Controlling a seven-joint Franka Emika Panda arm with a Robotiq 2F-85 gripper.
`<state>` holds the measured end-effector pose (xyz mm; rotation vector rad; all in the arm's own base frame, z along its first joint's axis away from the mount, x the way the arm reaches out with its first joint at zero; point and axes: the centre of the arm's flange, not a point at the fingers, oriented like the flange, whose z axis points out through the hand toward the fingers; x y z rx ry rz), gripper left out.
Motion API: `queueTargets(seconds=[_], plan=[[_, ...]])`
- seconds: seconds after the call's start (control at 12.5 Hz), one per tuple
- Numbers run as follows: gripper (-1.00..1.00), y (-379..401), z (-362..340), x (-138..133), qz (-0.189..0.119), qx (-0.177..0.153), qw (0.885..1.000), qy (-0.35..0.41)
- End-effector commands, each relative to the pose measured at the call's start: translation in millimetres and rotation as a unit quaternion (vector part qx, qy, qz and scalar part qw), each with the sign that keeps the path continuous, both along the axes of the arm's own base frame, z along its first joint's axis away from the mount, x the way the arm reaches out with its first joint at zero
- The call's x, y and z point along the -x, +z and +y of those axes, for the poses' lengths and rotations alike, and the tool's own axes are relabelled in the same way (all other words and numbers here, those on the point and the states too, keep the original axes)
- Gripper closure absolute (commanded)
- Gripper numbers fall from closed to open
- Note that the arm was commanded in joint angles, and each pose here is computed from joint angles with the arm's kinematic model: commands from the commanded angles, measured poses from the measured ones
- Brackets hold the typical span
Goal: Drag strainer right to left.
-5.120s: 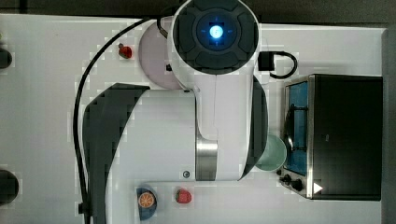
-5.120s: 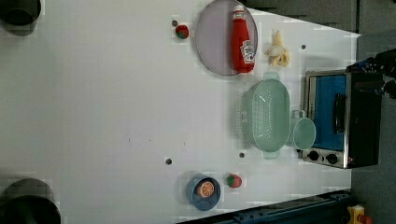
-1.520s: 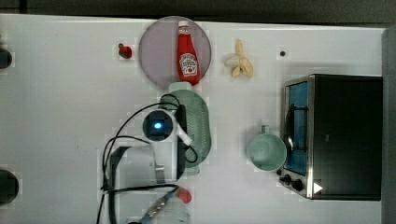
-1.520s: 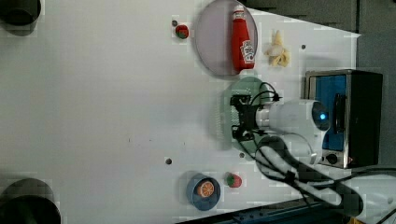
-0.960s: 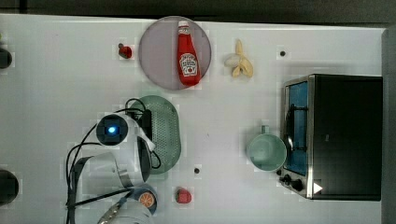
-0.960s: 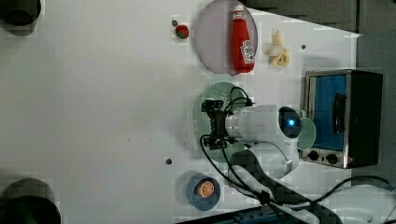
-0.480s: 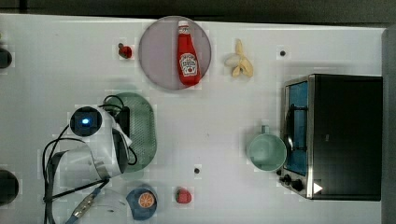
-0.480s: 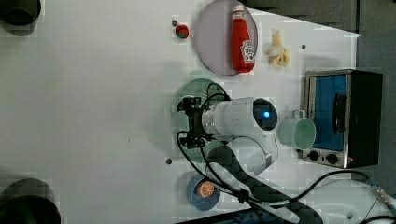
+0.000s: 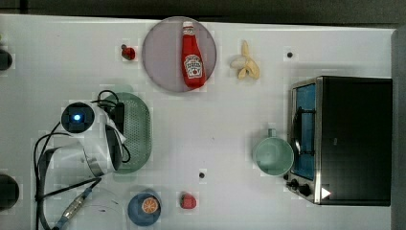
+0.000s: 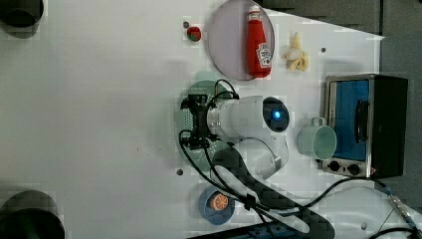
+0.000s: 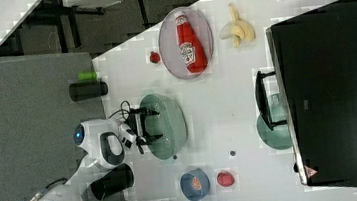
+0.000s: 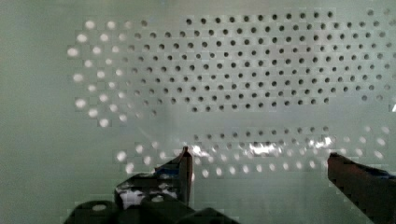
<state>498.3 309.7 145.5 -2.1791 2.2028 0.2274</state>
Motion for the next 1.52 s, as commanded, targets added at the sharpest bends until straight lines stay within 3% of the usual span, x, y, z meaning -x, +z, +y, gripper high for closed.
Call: queueTargets(seconds=[0.08,1.28,1.52], plan=[[-1.0,13,51,5,-0.002,-0.015,1.0,-0.013],[-1.0,11,116,17,-0.006,-0.028,1.0,0.005],[-1.0,53,87,-7,-0.05,-0.001,0.994,0.1]])
